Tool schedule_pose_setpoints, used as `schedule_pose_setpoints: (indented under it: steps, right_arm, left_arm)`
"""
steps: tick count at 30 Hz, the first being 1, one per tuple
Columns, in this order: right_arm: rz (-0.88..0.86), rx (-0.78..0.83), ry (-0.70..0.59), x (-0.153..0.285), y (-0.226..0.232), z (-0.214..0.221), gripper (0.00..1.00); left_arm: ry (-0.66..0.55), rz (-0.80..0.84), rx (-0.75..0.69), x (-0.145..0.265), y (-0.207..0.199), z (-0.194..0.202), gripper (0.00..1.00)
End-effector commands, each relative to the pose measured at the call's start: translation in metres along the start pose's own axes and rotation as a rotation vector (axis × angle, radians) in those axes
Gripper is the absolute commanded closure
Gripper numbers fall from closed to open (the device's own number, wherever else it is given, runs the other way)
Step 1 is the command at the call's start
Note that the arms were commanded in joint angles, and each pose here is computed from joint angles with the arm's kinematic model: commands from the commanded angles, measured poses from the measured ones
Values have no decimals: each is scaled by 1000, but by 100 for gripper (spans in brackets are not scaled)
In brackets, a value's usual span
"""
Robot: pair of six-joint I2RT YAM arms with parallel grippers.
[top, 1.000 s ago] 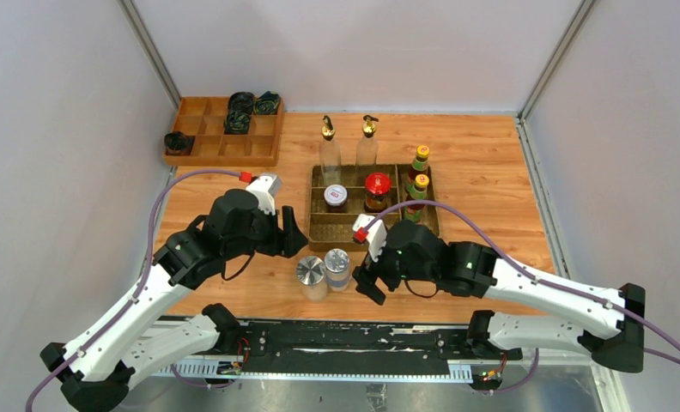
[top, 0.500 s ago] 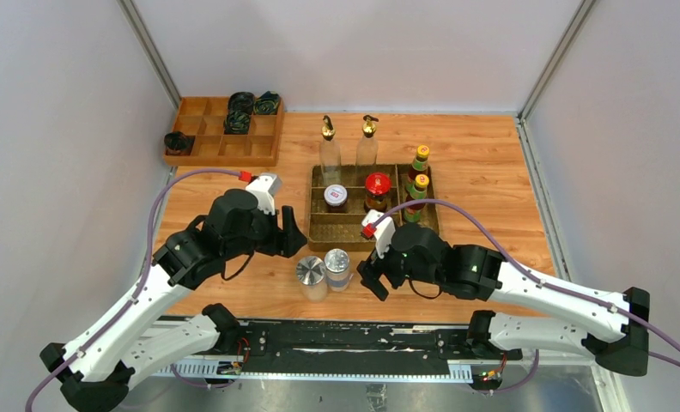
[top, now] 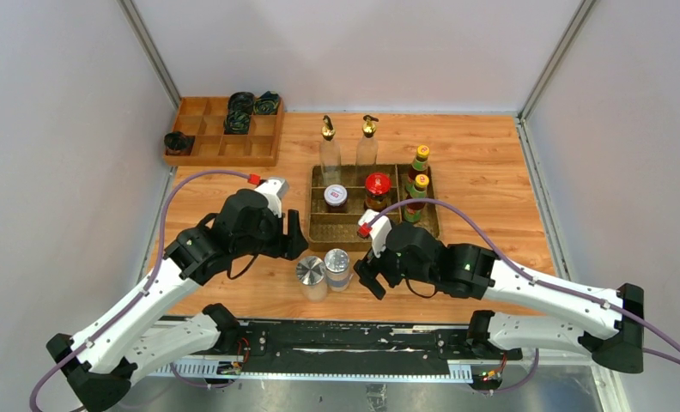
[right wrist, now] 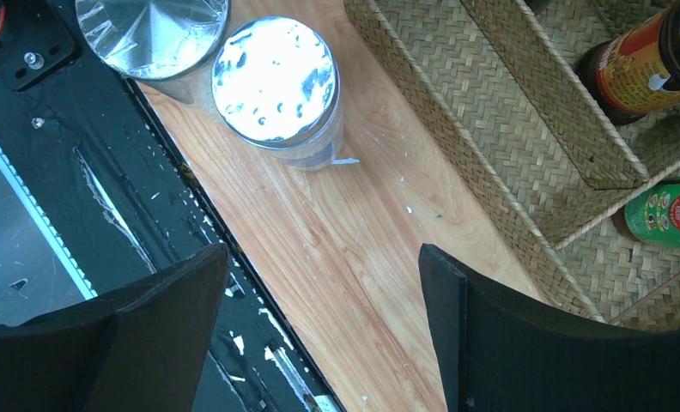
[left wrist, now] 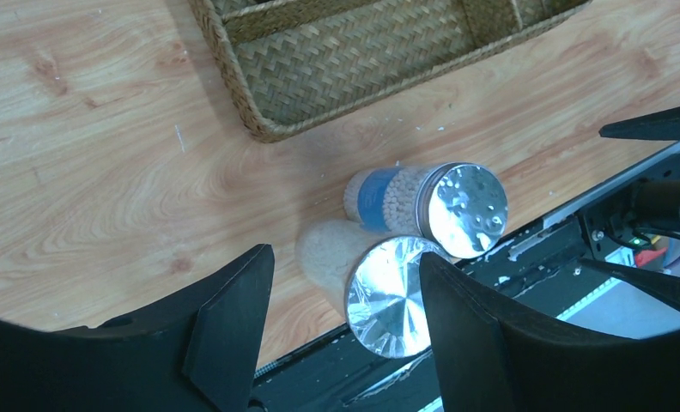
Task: Organize the condiment bottles
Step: Pick up the bottle from the center of the board.
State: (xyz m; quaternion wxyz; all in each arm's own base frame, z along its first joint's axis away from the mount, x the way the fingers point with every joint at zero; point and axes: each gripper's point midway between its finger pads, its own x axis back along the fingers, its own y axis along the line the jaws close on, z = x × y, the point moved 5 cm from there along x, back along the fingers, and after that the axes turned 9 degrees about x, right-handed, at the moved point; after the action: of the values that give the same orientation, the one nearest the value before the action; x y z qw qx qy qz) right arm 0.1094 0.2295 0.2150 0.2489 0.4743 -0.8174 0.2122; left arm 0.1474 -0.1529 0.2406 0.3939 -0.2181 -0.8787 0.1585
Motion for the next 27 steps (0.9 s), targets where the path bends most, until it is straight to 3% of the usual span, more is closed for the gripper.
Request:
schedule_pose_setpoints:
  steps: [1,12,20,27]
  right_arm:
    - [13,2,5,-3,1,0,13]
    - [-7,-15,-3,4,3,0,12]
    - [-239,-42,10,-2,38,17,12]
    - [-290,17,2,-2,49,10,12]
  left_arm:
    - [-10,14,-26,0,-8,-10,32]
    - [-9,4,-37,-2,-6,-10,32]
    - [-26,2,-34,2,-1,-5,31]
    - [-35,-3,-27,4,4,0,31]
